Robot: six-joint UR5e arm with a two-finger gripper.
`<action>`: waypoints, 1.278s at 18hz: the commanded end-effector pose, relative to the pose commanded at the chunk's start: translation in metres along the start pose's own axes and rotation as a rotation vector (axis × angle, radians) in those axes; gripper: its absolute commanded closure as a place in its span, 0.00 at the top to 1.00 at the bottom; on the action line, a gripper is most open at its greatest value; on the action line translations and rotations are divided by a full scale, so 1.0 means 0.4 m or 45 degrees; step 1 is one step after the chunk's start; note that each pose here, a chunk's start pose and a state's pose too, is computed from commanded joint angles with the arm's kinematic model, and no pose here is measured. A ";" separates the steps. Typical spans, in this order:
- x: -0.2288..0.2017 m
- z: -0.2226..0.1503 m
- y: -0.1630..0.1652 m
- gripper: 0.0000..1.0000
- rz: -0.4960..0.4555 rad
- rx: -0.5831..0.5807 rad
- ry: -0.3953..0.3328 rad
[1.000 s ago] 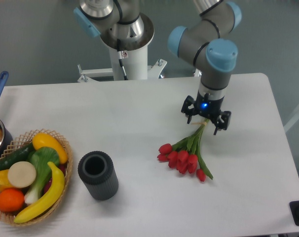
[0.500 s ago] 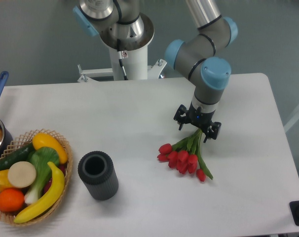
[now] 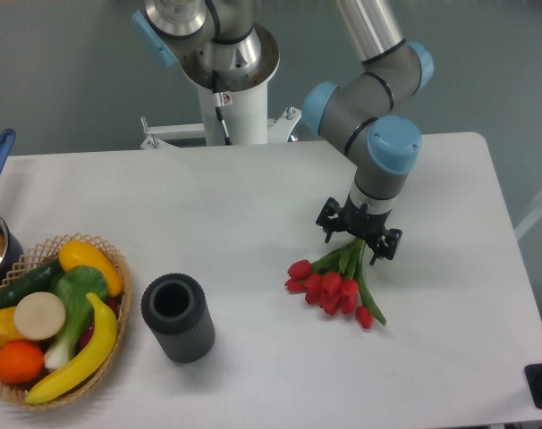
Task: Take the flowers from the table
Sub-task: 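Lower the gripper around the tulip stems, then close the gripper on the tulip stems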
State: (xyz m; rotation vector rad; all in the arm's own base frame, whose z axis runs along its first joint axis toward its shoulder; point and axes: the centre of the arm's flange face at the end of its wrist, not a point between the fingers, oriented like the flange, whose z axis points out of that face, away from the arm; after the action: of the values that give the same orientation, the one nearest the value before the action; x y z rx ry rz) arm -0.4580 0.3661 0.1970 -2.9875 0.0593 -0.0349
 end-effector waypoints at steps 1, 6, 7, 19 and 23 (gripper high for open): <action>-0.004 0.006 -0.003 1.00 0.002 0.000 0.000; -0.008 0.029 -0.004 1.00 0.003 -0.002 0.016; -0.009 0.032 -0.004 1.00 0.003 -0.003 0.018; -0.015 0.035 -0.018 0.62 0.009 0.029 0.029; -0.014 0.033 -0.016 0.50 0.007 0.030 0.030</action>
State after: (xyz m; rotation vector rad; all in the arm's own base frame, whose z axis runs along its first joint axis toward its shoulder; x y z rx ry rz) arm -0.4629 0.3745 0.1848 -2.9632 0.0694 -0.0695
